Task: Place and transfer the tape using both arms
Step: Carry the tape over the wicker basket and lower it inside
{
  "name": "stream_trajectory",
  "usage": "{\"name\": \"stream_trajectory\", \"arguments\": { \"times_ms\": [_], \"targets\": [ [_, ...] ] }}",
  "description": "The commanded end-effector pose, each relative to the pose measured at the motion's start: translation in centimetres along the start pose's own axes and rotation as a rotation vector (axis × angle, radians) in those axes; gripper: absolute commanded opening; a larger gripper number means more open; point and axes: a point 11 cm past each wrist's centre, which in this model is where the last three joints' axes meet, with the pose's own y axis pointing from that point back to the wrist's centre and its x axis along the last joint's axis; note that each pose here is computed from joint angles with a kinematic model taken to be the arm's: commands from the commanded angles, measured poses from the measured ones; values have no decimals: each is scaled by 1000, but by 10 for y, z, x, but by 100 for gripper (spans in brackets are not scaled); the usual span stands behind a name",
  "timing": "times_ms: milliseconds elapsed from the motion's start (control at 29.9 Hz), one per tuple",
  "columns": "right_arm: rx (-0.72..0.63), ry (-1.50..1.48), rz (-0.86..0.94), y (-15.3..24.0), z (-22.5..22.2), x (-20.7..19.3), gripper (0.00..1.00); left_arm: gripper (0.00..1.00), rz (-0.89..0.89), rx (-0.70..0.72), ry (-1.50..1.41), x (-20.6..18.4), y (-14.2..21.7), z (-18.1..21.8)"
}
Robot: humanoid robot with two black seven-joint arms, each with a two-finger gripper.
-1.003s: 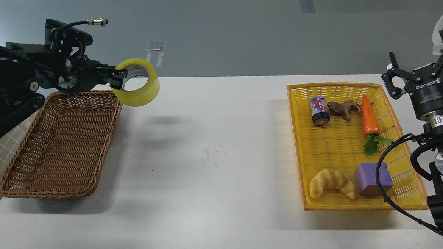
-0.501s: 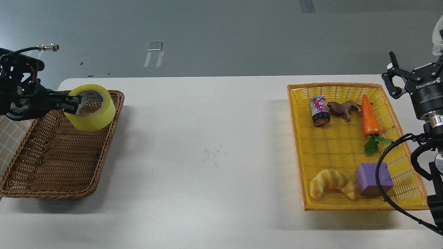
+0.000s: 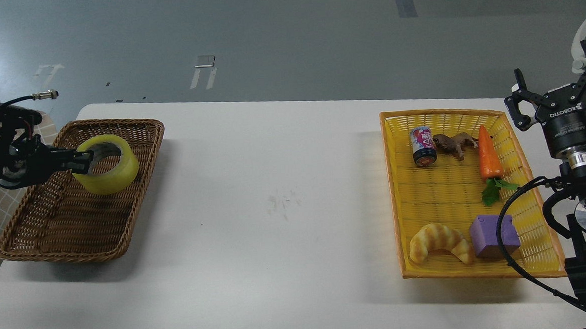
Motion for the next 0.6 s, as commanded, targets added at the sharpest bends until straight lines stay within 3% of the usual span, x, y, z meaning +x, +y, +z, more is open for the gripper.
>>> {"name": "stream_trajectory", "arguments": {
  "times_ms": [0,568],
  "targets": [
    [1,0,-1,0,0,0,100,0,-16,18,19,-15,-2,-8],
    [1,-2,1,1,1,0,100,0,-36,61,43,-37,-4,-26]
  ]
}}
